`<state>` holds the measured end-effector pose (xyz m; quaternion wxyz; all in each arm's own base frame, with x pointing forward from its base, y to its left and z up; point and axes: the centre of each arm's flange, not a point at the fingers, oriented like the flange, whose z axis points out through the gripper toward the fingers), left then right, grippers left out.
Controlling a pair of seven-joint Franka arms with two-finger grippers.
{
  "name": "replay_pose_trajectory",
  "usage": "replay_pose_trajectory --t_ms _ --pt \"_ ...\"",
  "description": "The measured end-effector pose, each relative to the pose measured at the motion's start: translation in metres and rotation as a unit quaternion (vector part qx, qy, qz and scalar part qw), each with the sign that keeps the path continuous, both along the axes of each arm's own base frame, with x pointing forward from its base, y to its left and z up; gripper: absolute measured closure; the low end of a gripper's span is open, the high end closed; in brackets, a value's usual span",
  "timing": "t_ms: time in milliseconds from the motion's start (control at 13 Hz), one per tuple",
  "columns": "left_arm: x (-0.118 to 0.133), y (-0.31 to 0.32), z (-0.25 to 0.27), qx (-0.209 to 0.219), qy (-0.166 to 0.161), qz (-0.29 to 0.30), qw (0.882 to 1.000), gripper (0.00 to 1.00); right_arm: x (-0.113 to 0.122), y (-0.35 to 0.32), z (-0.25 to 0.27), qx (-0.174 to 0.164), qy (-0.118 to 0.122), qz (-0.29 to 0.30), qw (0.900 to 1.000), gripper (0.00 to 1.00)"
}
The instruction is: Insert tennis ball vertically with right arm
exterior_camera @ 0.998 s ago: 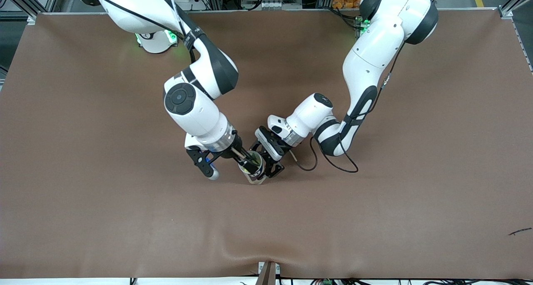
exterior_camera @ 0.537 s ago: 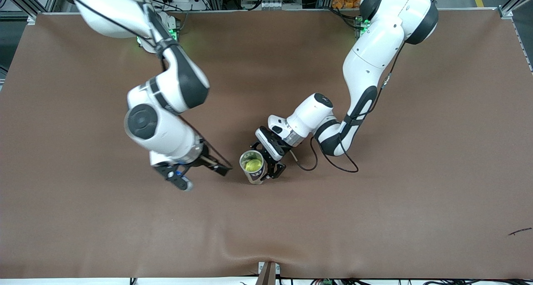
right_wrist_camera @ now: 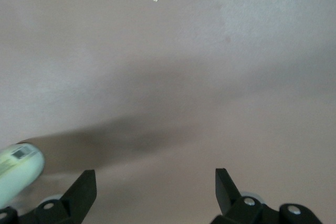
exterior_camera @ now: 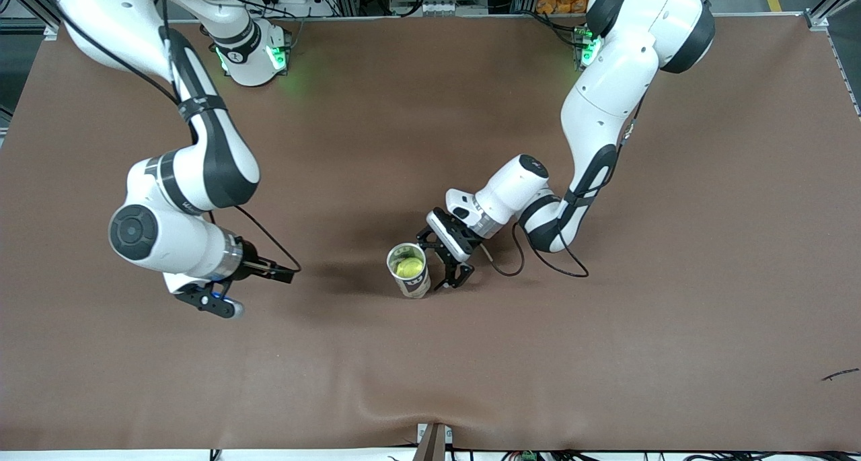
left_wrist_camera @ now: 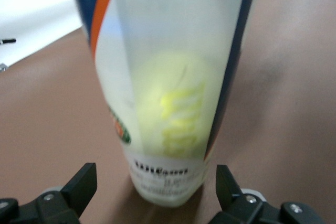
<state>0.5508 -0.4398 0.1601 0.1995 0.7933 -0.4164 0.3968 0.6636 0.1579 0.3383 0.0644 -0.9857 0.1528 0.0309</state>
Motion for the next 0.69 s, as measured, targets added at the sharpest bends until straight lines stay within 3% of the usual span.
replay_pose_trajectory --t_ms 154,307,691 --pt "-0.004 0.007 -0.009 0.005 0.01 0.002 1.0 0.0 -0.024 -0.005 -0.015 -0.002 -0.015 0.022 1.0 0.0" --pt "-0.008 0.015 -0.018 0.01 0.021 0.004 1.0 0.0 -0.045 -0.017 -0.016 -0.007 -0.015 0.046 0.999 0.0" --pt "-0.013 0.047 -0.037 0.024 0.049 0.019 0.998 0.0 -0.062 -0.09 0.02 -0.009 -0.029 0.123 0.992 0.0"
